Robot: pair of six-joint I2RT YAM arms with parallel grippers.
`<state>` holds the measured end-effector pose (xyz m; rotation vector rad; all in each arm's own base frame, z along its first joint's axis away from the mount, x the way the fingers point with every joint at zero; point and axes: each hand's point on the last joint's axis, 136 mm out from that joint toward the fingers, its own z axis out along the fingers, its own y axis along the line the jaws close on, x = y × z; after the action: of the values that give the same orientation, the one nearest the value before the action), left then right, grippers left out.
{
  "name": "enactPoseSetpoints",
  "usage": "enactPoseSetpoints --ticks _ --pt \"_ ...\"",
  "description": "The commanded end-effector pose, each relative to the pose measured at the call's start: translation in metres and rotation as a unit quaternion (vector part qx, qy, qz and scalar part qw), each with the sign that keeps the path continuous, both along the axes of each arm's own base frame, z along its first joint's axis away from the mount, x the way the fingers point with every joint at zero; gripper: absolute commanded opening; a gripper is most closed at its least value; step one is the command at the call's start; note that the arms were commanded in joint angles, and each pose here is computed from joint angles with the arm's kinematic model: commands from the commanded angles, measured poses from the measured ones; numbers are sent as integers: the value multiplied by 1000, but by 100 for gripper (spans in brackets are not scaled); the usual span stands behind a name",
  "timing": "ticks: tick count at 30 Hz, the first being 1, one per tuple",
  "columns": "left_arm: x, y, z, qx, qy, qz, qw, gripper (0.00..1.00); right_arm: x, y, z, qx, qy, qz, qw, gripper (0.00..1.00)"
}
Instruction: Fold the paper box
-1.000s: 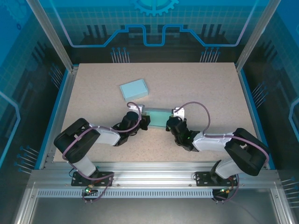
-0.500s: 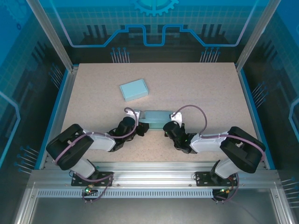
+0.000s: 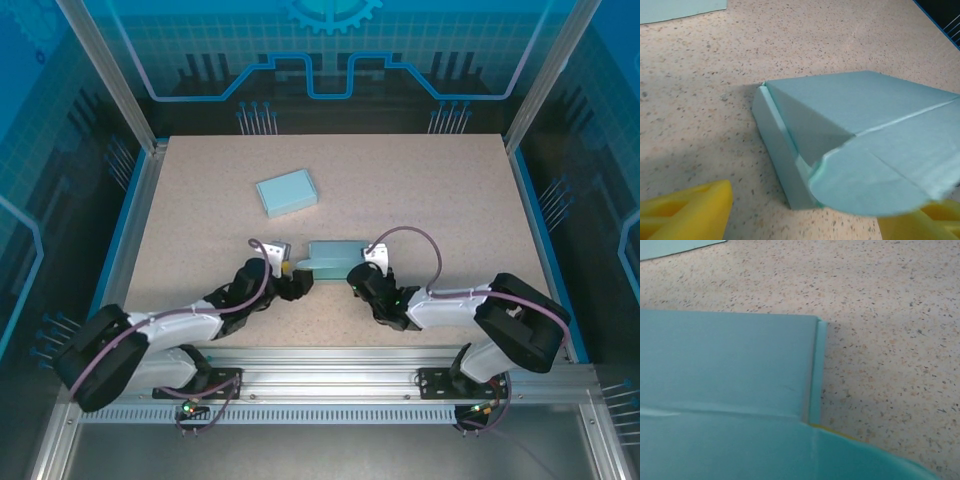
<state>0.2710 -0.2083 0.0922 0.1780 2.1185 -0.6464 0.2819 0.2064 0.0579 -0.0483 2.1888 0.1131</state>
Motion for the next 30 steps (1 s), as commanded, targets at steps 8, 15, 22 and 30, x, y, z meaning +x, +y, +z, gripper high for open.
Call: enactPoseSetpoints --ticks 8,15,22,30 --pt "-51 40 -7 -21 92 45 994 91 -32 -7 4 -59 31 8 998 79" --pt "-60 59 33 -69 76 86 991 99 -53 -5 36 -102 30 31 994 100" --pt "-45 75 93 -82 3 134 988 99 -78 -8 88 -85 23 69 994 100" --pt "-16 72 136 -22 -76 136 988 99 -80 -50 143 54 -33 13 998 100"
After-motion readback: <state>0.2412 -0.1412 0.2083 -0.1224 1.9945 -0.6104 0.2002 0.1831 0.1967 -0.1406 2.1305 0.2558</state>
